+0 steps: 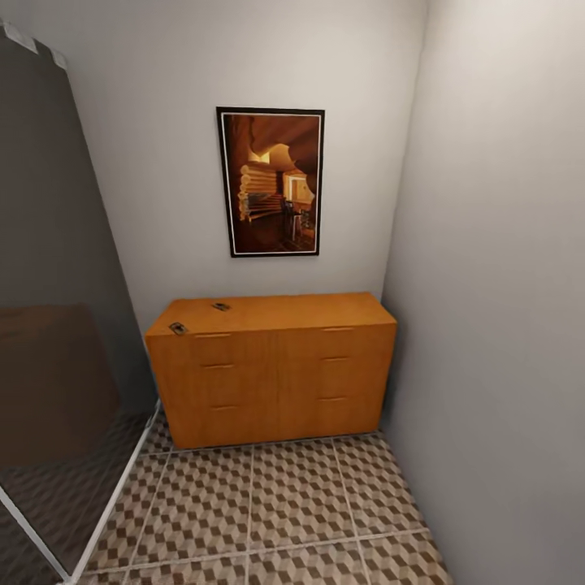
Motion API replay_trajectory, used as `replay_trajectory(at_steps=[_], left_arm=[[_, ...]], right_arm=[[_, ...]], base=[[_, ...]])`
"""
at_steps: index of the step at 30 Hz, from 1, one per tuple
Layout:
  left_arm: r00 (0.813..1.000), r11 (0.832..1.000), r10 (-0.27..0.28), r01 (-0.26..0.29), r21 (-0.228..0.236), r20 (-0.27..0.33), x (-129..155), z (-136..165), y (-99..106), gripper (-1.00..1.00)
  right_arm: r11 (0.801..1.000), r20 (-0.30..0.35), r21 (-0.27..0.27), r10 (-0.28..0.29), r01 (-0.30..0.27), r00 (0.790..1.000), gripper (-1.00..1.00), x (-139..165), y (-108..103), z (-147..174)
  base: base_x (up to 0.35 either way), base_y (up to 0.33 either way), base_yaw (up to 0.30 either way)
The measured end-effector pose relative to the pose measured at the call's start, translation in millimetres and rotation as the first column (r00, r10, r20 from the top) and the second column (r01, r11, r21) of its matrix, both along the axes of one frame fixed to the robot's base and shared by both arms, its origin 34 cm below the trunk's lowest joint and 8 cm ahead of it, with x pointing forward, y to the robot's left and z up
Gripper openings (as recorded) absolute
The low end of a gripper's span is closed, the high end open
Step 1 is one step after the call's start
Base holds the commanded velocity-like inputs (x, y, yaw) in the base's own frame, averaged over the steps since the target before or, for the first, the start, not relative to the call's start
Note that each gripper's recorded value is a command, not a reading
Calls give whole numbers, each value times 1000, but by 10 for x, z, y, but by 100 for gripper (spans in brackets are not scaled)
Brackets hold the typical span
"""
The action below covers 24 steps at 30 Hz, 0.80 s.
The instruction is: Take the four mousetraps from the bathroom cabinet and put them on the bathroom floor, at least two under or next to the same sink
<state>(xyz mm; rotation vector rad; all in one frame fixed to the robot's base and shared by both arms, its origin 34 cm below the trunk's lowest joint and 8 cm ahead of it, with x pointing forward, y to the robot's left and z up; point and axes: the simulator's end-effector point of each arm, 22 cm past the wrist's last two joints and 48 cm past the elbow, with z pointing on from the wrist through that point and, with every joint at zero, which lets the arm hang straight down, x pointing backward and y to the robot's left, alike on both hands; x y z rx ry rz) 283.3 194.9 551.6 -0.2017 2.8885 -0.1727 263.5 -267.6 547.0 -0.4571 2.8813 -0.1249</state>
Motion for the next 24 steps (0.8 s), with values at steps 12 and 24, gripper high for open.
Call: replay_trajectory(at_steps=[12, 24], left_arm=[[1000, 1000, 0, 0, 0, 0, 0, 1, 0, 100], [1000, 1000, 2, -2, 2, 0, -1, 1, 12, 100]], right_arm=[[1000, 0, 0, 0, 0, 1000, 100, -2, 0, 0], [1000, 1, 0, 1, -1, 1000, 100, -1, 0, 2]], base=[[21, 0, 141], [282, 0, 6]])
